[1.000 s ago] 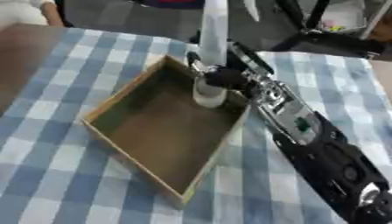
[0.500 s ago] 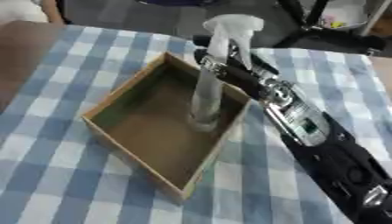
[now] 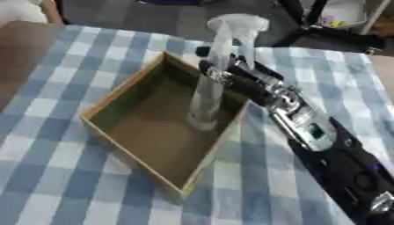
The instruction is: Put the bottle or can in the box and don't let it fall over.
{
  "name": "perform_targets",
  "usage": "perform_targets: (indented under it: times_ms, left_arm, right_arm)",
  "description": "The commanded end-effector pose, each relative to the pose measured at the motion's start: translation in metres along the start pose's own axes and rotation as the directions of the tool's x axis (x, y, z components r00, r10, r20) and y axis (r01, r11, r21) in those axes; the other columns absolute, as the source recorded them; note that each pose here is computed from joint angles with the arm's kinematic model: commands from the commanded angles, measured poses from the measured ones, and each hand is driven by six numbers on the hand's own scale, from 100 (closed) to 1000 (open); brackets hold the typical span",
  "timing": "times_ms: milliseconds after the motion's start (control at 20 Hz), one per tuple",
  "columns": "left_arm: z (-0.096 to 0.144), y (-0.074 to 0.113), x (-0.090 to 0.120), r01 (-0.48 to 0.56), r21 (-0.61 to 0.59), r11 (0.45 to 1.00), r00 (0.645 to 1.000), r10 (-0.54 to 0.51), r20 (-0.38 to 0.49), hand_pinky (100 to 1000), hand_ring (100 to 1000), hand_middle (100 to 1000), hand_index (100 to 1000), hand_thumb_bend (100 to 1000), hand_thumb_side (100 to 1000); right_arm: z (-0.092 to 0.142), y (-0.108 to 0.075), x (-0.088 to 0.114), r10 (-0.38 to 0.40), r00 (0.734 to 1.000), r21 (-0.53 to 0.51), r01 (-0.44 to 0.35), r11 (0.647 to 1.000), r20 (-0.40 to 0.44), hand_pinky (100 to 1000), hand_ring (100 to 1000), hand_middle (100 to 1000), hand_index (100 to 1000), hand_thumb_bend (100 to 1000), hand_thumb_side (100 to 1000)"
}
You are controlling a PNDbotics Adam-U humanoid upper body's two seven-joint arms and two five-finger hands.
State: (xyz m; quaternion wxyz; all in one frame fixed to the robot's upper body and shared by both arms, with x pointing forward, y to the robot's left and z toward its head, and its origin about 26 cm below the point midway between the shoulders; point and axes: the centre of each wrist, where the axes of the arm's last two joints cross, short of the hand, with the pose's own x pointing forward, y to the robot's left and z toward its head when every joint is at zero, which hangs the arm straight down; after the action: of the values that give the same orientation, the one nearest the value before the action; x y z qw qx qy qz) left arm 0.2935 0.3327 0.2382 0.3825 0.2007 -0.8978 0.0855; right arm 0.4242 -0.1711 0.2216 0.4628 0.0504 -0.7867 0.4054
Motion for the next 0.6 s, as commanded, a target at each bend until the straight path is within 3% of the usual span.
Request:
perform_targets:
  times_ms: [50, 350, 550, 600]
  left_arm:
    - [-0.0055, 0.0067, 0.008, 0.032, -0.005, 0.999, 0.999, -0.032, 0.037, 1000, 554, 730, 850, 664, 359]
    - [-0.0046, 0.0077, 0.0067, 0.037, -0.007, 0.999, 0.999, -0.036, 0.033, 1000, 552, 729, 850, 663, 359]
    - [-0.0046, 0.0061, 0.0064, 0.031, -0.018, 0.999, 0.999, -0.031, 0.031, 1000, 552, 729, 850, 661, 360]
    - [-0.0046, 0.0061, 0.0063, 0.032, -0.02, 0.999, 0.999, -0.031, 0.032, 1000, 551, 729, 850, 662, 360]
  right_arm:
    - [0.0049, -0.0099, 0.009, 0.032, 0.999, -0.002, -0.032, 0.999, 0.029, 884, 1000, 1000, 1000, 100, 711]
    - [0.0094, -0.0104, 0.0084, 0.032, 0.999, -0.006, -0.032, 0.999, 0.031, 878, 1000, 1000, 1000, 100, 719]
    - [0.0068, -0.007, 0.0076, 0.047, 0.999, 0.009, -0.047, 0.999, 0.021, 865, 1000, 1000, 987, 100, 512]
    - [0.0063, -0.0042, 0.0065, 0.058, 0.998, 0.032, -0.058, 0.998, 0.016, 867, 1000, 1000, 987, 100, 500]
